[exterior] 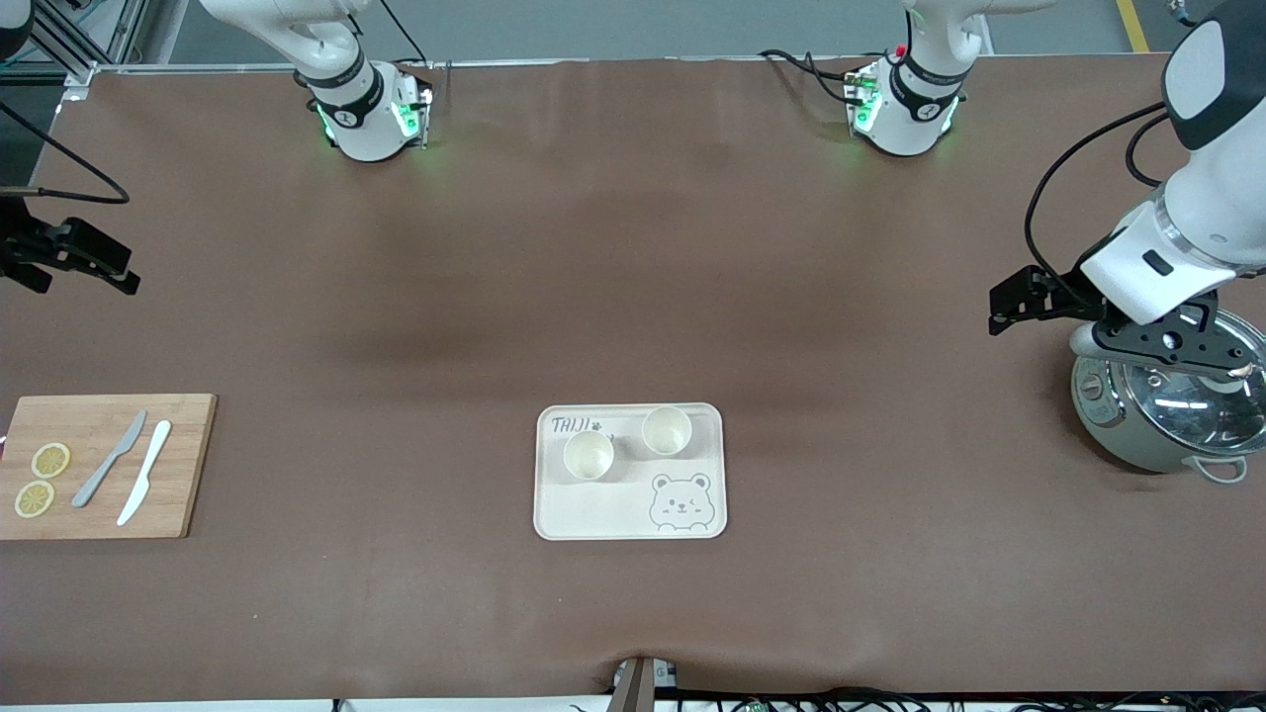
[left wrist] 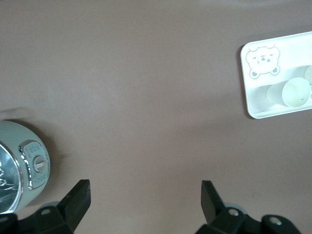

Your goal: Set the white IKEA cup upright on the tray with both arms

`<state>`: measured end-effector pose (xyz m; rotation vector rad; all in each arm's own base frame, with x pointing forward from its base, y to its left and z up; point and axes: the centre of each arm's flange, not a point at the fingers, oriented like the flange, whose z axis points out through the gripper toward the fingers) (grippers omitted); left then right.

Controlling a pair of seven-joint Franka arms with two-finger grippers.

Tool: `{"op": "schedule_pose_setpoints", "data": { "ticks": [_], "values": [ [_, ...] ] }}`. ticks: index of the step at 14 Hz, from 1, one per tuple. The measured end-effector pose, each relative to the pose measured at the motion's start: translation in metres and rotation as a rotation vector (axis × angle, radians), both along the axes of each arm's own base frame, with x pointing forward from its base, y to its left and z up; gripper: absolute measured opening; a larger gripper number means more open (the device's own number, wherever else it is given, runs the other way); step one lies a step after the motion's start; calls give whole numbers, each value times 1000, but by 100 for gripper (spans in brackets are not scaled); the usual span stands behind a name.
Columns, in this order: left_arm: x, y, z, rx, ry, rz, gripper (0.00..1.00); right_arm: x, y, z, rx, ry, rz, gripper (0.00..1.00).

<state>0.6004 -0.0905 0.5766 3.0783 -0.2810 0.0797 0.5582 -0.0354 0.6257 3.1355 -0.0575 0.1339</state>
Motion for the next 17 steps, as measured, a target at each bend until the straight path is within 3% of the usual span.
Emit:
{"op": "schedule_pose_setpoints", "data": {
  "ticks": [3, 17],
  "values": [
    [-1, -2, -3, 15, 6, -19, 100, 2, -1, 3, -2, -22, -1, 100],
    [-1, 2, -4, 16, 12, -9, 100, 3, -2, 9, -2, -34, -3, 100]
  ]
}}
